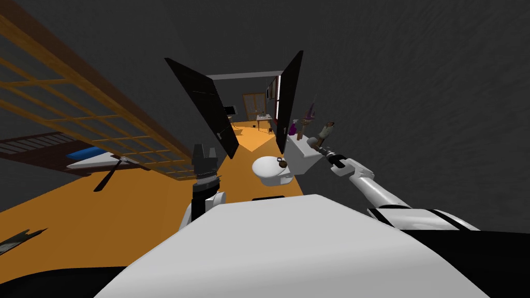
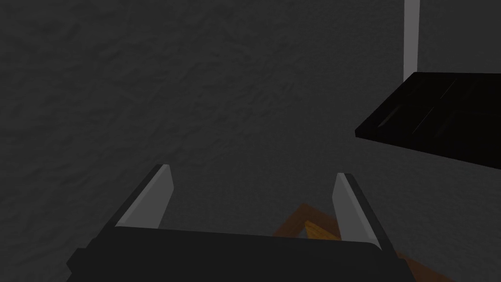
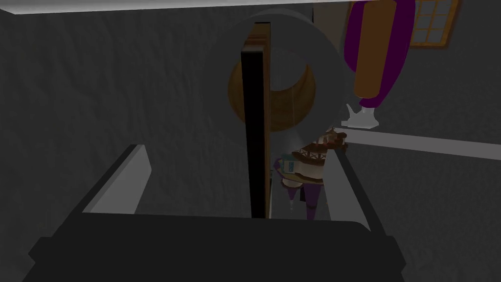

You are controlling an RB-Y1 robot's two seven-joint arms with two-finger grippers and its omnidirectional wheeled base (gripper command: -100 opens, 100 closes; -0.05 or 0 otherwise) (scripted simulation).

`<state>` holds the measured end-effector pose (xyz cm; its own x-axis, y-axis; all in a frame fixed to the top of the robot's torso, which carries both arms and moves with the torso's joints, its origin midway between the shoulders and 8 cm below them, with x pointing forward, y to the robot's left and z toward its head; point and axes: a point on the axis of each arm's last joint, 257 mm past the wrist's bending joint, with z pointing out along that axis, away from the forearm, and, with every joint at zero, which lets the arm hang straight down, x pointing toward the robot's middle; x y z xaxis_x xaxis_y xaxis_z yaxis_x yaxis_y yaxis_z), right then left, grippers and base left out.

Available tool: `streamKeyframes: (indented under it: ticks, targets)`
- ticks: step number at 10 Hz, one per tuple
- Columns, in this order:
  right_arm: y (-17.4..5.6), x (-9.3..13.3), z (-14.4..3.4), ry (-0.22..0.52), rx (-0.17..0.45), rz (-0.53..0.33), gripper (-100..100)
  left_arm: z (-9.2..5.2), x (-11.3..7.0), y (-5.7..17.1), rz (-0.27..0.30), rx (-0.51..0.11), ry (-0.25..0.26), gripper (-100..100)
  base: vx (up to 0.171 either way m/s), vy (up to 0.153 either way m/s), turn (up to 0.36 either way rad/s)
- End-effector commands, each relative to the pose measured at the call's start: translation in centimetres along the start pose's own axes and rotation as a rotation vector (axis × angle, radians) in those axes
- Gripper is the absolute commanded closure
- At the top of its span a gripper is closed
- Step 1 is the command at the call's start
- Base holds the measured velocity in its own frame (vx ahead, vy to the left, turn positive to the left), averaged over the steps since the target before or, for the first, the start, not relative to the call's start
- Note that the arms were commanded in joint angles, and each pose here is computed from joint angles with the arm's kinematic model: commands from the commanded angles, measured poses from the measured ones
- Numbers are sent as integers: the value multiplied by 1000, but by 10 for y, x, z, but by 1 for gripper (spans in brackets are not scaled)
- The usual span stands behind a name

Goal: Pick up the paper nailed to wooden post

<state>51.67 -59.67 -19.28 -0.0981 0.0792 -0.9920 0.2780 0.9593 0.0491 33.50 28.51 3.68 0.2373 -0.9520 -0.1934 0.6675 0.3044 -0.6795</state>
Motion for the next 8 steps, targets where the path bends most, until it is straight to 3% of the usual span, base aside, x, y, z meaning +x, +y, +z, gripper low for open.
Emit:
streamKeyframes:
  ticks: [1,2,4,6,7,8]
  targets:
    - [-6,-4,9,-3,22,12,-100,0,0,0,0,0,0,0,0,0,0]
    - [10,3,17,15,-10,-23,-100,0,0,0,0,0,0,0,-103,1,102]
    - [7,-6,28,5,5,-12,-100,0,0,0,0,0,0,0,-112,4,30]
    - [4,-17,39,-8,23,2,-100,0,0,0,0,0,0,0,-16,3,-6]
    - [-4,-11,39,5,39,4,-100,0,0,0,0,0,0,0,15,0,7]
    - [13,-12,49,12,6,-34,-100,0,0,0,0,0,0,0,-108,8,107]
